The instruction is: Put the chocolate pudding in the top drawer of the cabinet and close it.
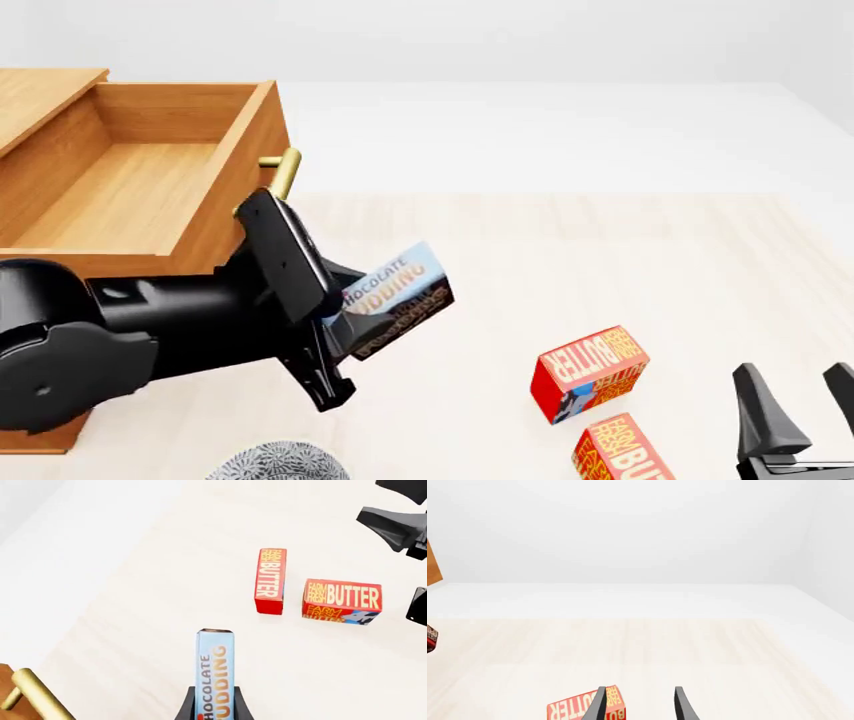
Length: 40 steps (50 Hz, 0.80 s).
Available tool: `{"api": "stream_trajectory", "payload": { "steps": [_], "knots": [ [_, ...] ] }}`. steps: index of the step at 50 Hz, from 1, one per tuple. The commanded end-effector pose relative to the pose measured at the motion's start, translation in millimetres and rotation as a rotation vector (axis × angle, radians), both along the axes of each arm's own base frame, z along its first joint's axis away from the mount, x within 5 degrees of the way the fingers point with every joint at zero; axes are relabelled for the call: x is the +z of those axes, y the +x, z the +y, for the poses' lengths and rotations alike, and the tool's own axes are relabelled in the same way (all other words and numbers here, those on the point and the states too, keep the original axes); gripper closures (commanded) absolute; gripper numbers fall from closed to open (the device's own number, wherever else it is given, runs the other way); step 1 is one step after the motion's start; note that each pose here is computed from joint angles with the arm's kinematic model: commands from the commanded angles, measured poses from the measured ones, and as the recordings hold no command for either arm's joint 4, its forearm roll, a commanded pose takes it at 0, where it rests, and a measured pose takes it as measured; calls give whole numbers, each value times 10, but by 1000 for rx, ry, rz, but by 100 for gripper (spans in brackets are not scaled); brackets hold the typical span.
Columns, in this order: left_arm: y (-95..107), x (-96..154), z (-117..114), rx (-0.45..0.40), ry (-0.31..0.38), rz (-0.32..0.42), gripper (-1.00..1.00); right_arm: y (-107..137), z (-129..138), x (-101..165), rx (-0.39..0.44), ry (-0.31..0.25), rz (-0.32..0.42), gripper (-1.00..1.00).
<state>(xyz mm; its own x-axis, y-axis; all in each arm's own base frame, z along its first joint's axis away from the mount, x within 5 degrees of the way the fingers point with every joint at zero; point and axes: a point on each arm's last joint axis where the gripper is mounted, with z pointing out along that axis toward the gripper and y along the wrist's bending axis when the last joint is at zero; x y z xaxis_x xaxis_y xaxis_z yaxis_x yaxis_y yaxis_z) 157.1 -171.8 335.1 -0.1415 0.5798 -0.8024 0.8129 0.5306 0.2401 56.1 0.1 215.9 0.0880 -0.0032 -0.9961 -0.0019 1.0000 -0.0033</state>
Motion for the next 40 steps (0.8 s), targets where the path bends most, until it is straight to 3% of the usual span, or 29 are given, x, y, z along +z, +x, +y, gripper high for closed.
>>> {"api": "stream_trajectory", "payload": {
  "steps": [1,12,15,32,34,40],
  "knots": [
    [-80,231,95,-12,-19,-48,100,0,0,0,0,1,0,-100],
    [-146,471,301,9,-26,-117,100,1,0,-2,0,0,0,-100],
    [-182,583,456,34,-21,-168,100,2,0,-3,0,0,0,-100],
    [-284,798,667,73,-27,-223,100,2,0,-14,0,0,0,-100],
    [-340,818,736,63,-9,-274,100,2,0,-14,0,0,0,-100],
    [-350,896,772,86,-24,-268,100,1,0,-12,0,0,0,-100]
  ]
}}
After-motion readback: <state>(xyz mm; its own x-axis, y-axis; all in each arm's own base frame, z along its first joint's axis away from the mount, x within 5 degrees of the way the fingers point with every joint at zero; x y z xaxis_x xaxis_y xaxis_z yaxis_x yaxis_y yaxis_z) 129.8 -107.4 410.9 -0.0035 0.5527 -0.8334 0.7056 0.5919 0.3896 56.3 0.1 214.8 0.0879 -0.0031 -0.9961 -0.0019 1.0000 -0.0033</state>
